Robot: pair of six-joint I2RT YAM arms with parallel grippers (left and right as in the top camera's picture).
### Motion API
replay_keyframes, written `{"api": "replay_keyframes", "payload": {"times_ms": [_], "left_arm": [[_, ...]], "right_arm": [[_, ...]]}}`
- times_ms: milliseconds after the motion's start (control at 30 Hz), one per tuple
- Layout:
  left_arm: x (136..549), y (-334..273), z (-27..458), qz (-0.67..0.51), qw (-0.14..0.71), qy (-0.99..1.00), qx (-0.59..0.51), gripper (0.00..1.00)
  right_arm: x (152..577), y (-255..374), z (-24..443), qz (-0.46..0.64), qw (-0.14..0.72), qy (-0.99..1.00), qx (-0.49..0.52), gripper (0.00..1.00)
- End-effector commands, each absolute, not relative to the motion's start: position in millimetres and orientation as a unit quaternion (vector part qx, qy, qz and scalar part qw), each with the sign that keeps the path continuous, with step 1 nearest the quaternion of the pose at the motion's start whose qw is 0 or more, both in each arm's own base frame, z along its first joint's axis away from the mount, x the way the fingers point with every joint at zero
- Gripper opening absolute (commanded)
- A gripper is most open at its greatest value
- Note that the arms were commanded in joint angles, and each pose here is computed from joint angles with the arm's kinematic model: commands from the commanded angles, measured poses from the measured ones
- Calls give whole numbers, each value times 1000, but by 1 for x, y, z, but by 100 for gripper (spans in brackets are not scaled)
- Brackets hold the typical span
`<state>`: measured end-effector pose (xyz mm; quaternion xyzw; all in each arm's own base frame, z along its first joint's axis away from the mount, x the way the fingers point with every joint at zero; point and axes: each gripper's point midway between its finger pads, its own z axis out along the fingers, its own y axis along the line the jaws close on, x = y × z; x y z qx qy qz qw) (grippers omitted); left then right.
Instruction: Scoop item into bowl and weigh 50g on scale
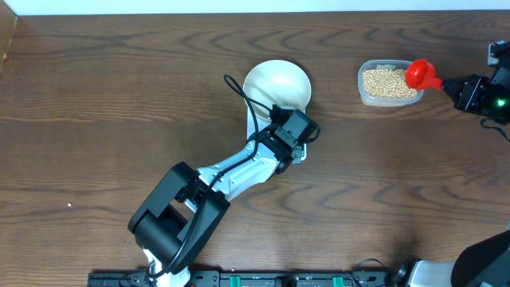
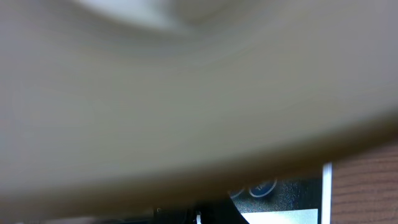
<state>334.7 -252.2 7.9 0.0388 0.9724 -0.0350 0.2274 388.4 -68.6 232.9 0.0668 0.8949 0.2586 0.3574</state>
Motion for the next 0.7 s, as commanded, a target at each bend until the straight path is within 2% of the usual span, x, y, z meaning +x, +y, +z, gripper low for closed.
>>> {"api": "replay_keyframes", "payload": {"times_ms": [0,167,300,467,667], "left_arm": [[295,-207,-66,44,131,989,46,7],[298,-210,-62,42,135,988,60,7],[310,-220,-36,23,163,983,77,7],[331,-233,39,-32,242,967,70,7],[335,-224,120,-81,313,945,46,7]], "right_arm": [[389,-65,234,262,359,894,54,1],[389,-65,234,262,359,894,54,1],[389,-65,234,262,359,894,54,1],[389,-65,234,261,359,894,54,1],[390,-65,234,261,359,894,54,1]]}}
